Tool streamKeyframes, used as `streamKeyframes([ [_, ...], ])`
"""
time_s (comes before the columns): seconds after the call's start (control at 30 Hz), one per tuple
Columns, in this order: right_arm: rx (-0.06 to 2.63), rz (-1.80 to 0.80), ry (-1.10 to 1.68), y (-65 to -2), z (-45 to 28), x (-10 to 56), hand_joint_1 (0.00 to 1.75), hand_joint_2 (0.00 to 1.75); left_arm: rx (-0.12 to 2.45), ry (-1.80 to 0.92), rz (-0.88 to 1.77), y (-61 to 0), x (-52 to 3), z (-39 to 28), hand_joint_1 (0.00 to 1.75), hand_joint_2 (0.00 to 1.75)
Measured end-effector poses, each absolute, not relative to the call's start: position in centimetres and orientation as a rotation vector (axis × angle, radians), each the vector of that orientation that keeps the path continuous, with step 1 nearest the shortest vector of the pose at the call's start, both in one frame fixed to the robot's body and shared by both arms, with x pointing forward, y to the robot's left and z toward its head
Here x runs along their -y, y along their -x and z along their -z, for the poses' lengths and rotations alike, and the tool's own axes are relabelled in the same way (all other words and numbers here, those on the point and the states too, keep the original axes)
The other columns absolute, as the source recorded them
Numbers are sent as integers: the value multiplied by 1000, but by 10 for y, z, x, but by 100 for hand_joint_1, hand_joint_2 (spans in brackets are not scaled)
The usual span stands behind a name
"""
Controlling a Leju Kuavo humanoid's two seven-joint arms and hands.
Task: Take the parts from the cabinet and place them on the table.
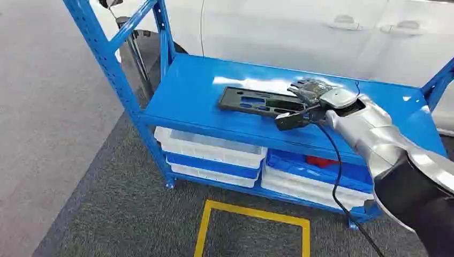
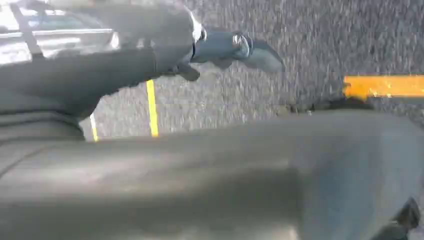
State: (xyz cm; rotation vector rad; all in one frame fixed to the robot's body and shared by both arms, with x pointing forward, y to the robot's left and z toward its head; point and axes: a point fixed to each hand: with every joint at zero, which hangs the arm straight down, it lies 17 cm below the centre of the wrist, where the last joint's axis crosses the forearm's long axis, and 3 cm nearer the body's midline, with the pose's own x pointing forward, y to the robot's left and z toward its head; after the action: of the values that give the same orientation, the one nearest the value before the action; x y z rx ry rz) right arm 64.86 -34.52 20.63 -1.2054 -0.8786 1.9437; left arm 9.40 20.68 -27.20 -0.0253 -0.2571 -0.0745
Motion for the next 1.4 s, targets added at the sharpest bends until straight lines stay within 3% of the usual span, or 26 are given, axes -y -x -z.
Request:
streamKeyframes([
  [1.4, 808, -1937, 1104, -625, -140, 350, 0, 175, 286, 28, 70, -98, -205, 271, 0, 0],
])
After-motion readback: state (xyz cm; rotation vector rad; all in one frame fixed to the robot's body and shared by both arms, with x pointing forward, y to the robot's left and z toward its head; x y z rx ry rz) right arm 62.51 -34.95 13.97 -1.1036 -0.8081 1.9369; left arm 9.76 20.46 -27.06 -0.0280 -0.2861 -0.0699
